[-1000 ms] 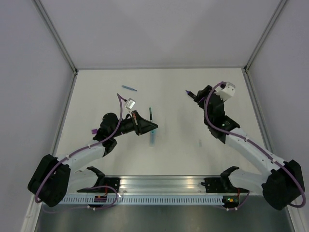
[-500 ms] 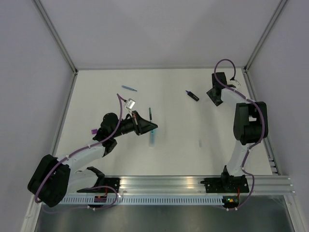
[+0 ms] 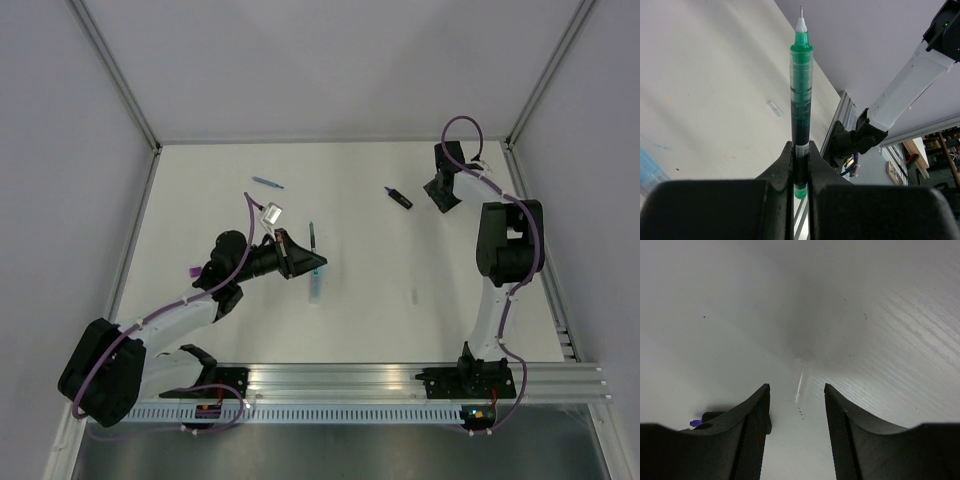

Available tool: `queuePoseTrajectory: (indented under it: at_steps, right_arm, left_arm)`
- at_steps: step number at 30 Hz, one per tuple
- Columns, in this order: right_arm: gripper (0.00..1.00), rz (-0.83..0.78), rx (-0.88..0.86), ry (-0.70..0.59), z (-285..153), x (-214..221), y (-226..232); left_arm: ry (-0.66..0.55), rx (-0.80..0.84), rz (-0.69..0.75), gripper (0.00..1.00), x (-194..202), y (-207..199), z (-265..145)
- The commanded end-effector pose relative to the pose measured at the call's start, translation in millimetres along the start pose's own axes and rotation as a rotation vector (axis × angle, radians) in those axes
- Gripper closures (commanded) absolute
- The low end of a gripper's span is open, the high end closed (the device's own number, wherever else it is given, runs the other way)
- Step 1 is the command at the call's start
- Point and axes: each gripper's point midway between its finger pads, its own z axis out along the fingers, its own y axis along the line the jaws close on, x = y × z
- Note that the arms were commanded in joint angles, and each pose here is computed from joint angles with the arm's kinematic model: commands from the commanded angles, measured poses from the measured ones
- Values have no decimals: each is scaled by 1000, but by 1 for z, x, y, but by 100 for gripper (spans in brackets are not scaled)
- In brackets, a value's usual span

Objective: Insert the pens into the pen caps

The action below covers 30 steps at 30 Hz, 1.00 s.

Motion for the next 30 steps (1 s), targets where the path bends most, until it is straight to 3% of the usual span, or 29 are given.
queuePoseTrajectory:
  at_steps: [1,30]
  right_arm:
    - [47,21,13,16,0,-1,3]
    - [58,-55,156,83,24,7,-10]
  left_arm:
    - [-38,10,60,98,-17,-7,5]
    - [-35,10,57,98,-17,-7,5]
